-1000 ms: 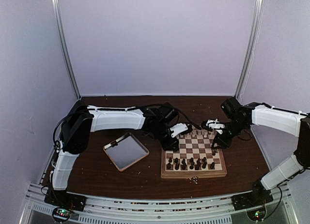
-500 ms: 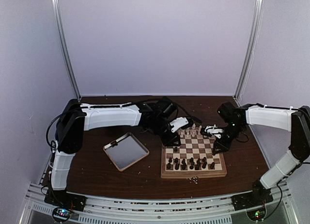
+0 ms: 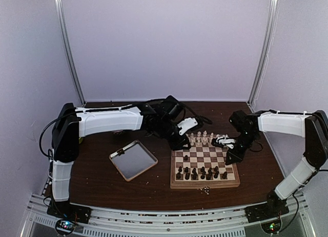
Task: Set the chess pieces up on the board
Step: Move the pawn to b7.
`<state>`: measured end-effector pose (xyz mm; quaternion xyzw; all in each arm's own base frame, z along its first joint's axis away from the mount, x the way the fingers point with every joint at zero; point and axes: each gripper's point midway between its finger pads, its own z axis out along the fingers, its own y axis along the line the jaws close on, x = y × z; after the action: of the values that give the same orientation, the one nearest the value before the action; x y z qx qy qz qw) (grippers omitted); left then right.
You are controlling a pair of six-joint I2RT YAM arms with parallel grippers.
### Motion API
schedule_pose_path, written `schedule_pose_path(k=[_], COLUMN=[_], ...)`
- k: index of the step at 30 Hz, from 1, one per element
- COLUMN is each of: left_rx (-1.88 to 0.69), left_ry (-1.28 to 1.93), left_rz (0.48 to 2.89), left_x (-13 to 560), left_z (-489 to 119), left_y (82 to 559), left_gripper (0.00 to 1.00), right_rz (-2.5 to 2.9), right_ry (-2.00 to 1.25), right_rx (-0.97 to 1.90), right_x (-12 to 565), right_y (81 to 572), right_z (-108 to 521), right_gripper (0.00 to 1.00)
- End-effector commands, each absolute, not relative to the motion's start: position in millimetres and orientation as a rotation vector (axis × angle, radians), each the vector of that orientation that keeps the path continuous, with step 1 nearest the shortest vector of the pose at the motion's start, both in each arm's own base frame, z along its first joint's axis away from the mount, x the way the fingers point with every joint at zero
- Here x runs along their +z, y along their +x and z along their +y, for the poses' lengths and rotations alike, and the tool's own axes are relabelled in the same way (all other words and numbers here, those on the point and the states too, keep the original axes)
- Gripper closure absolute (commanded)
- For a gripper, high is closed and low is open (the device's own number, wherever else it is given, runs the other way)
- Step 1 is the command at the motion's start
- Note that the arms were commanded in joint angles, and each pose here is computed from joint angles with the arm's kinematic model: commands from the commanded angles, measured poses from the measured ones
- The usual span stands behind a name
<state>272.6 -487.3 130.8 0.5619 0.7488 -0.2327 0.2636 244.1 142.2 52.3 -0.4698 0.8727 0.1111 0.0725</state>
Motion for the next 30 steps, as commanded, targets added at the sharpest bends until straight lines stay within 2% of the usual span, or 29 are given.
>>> schedule_pose_path(k=[1,25,30], left_rx=[-0.618,-0.635,-0.637], left_ry=[1.438,1.419,1.423], left_rz=[1.979,1.997,1.999], left_x=[158.7,153.8,151.6], left_z=[-480.5,-476.6,-476.2], left_y=[285.4,286.2,285.3], left_gripper=[0.72,0.73,0.73], right_rz=[2.595,2.569,2.577], right_ry=[-1.464,-1.587,-1.587], right_rx=[0.441,0.480,0.466], right_x=[59.2,54.2,51.4], right_y=[230.3,215.0,216.3], right_z=[153.7,171.6,171.5], right_gripper=[0.93,0.91,0.86])
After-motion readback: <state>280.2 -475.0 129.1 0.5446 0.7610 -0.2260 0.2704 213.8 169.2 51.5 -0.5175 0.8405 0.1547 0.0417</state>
